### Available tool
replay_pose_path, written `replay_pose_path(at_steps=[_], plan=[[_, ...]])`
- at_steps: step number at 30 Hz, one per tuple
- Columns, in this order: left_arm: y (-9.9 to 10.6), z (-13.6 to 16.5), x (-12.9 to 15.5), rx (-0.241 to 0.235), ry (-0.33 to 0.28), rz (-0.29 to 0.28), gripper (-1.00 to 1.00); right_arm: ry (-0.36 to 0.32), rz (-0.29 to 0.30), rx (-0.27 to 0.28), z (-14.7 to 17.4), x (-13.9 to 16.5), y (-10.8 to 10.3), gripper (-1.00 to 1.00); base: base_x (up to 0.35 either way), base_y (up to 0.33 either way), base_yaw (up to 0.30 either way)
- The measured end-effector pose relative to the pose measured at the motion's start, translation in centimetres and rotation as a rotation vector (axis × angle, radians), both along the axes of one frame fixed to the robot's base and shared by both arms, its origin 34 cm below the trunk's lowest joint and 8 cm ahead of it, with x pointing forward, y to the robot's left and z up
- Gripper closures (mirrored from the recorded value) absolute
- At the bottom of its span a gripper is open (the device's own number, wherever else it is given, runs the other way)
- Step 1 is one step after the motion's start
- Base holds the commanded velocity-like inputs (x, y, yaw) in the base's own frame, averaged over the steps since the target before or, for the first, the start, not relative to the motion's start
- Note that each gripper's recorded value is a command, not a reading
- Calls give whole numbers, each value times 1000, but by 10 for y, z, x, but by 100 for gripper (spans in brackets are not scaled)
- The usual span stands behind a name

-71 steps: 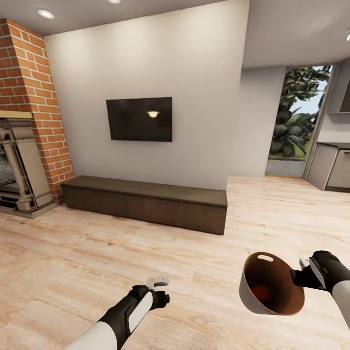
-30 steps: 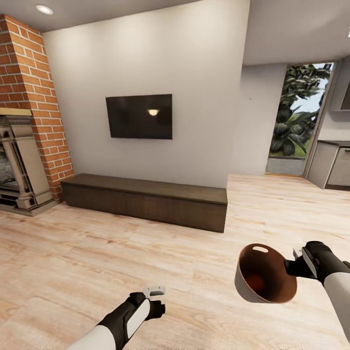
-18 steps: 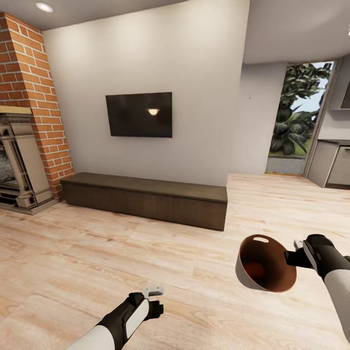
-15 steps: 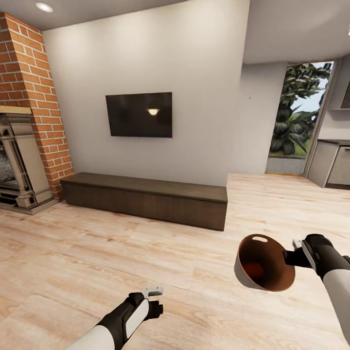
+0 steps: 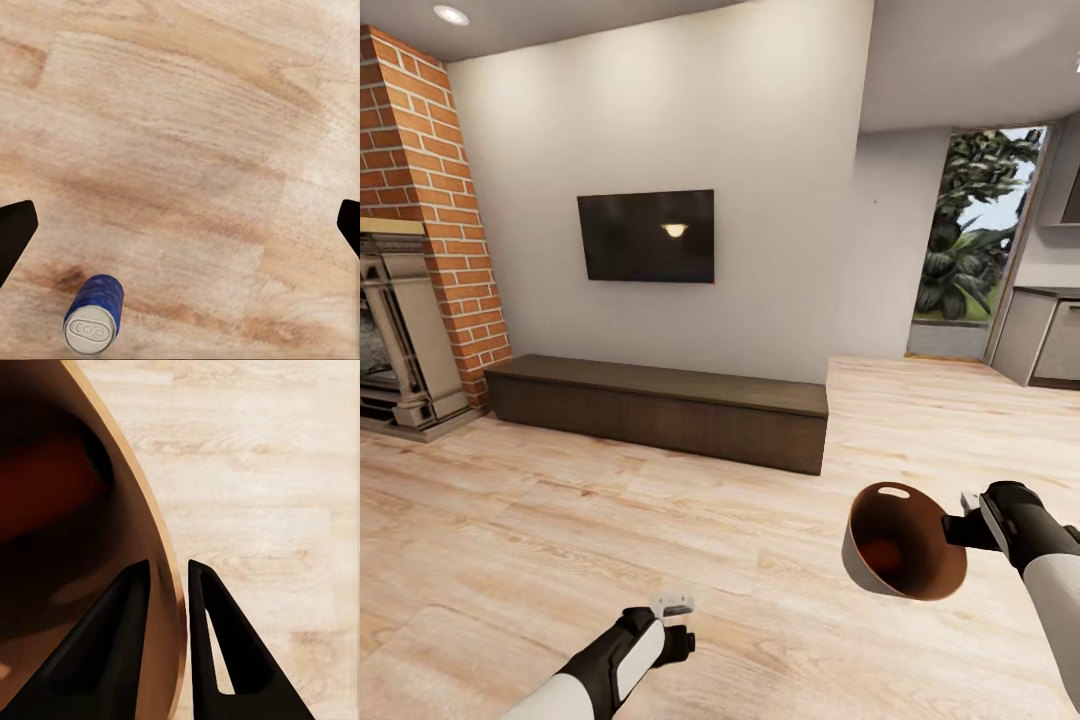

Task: Put the three can of soda from the living room inside the tash can in the kitchen.

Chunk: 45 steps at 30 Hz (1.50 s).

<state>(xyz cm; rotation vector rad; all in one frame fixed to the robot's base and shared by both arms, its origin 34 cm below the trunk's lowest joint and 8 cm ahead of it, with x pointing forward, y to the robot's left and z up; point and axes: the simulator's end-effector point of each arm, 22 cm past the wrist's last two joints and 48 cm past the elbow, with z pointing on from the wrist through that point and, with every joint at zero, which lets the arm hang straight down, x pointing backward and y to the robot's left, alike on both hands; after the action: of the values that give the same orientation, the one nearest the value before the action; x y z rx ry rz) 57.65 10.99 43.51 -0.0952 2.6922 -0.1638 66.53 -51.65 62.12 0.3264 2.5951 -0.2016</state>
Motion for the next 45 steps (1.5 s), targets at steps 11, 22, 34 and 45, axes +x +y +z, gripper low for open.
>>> replay_pose_path(at_steps=[11,22,34,45], plan=[[3,-18,-11,-3,12,15,-100,9,11,-10,-9,-2,2,100,0,0,0],[9,-50,-23,-6,22,31,-100,12,16,-16,-33,-7,2,100,0,0,0],[23,-97,-49,1,63,43,-100,13,18,-15,-61,-14,3,100,0,0,0],[31,-125,-57,11,68,47,-100,13,17,-15,-85,-20,3,100,0,0,0]])
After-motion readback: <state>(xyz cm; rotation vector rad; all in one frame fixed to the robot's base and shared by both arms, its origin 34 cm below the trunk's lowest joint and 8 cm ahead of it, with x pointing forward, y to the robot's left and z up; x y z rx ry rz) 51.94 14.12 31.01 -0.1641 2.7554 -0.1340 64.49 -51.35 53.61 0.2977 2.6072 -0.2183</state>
